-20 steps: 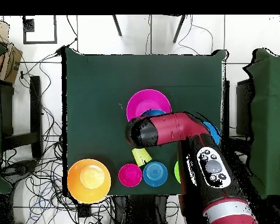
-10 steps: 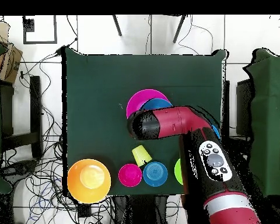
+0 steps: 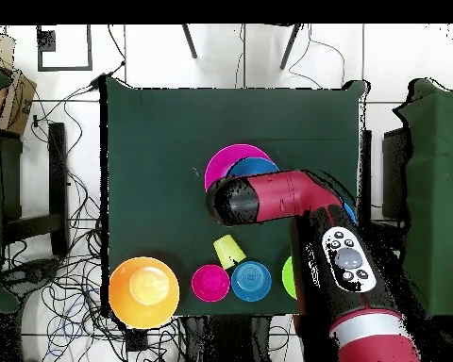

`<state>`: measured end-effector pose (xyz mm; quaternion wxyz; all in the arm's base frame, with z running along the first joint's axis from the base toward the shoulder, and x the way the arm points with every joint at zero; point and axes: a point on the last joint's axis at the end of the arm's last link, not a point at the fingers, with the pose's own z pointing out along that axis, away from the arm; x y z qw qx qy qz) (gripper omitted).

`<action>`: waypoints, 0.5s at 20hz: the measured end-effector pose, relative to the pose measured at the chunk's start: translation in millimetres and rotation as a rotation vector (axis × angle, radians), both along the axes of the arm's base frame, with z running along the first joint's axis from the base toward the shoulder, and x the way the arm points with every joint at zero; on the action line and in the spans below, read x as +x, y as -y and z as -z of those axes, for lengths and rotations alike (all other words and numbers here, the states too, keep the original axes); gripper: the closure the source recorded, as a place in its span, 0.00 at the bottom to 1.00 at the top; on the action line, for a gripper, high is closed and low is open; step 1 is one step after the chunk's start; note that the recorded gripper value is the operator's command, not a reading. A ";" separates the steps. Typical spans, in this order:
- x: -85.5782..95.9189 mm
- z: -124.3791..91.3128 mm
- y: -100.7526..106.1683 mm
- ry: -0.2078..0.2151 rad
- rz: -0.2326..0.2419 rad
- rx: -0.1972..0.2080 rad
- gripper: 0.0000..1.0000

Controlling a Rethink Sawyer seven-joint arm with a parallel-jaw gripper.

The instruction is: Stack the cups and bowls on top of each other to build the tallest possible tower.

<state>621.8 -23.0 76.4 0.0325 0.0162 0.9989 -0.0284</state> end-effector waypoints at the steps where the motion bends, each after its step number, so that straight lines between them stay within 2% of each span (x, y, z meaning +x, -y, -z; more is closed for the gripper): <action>1: 0.0 0.0 0.0 0.000 0.000 0.000 0.00; 5: 0.3 -0.9 1.5 0.001 0.003 0.000 0.00; 10: 2.4 -17.5 8.8 -0.007 0.028 -0.007 0.00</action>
